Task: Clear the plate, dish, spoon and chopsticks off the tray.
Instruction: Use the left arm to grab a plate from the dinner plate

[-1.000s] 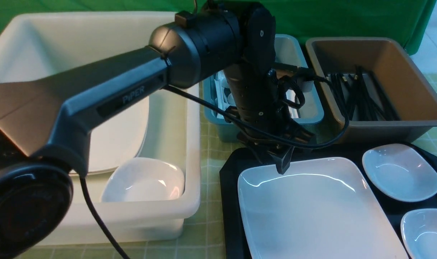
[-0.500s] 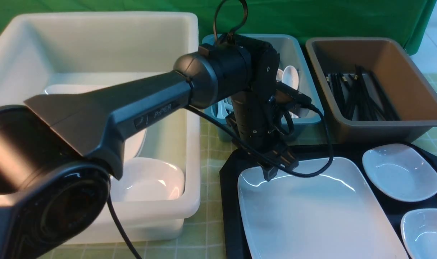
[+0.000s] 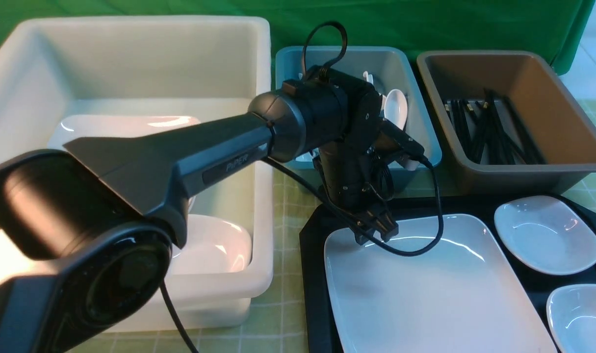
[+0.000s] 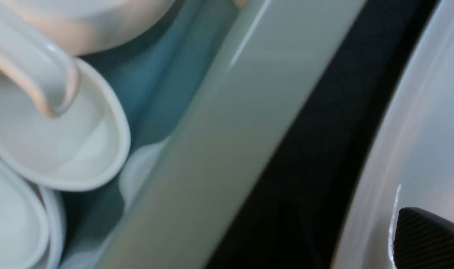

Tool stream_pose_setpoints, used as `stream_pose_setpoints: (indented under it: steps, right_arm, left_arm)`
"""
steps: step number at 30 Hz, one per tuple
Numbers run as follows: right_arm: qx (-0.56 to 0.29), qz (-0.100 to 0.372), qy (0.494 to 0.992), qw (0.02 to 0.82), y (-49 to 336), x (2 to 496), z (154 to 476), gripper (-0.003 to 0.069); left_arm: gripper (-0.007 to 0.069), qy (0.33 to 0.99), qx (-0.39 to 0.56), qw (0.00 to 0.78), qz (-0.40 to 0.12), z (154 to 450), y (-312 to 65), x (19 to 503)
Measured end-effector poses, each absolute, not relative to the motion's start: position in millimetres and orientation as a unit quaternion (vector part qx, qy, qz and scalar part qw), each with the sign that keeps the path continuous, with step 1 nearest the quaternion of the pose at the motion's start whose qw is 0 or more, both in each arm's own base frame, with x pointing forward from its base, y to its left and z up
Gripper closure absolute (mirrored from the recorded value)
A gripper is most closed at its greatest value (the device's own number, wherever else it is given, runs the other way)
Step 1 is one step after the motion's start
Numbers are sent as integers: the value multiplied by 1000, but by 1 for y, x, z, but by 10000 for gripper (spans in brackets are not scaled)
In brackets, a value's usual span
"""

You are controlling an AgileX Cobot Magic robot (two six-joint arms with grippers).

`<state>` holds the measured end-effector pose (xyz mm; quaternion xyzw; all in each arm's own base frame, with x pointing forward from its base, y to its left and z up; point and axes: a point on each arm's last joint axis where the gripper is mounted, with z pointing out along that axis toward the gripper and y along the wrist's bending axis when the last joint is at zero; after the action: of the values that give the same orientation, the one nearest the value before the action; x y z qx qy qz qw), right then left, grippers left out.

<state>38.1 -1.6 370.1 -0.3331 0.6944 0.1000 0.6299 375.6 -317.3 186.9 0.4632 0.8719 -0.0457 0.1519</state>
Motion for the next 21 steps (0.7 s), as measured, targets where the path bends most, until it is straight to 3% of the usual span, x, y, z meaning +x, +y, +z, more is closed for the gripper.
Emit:
stream_pose_setpoints:
  steps: [10,14,21]
  right_arm:
    - [-323,109,699,628,-2,38,370,475]
    - [-323,109,699,628,-2,38,370,468]
    - [-323,109,699,628,-2,38,370,462]
  left_arm:
    - [288,875,462,132,-49,178,-319,375]
    - [321,885,451,92,-74,172,-318,370]
    - [481,894,434,45,-100,168,-313,367]
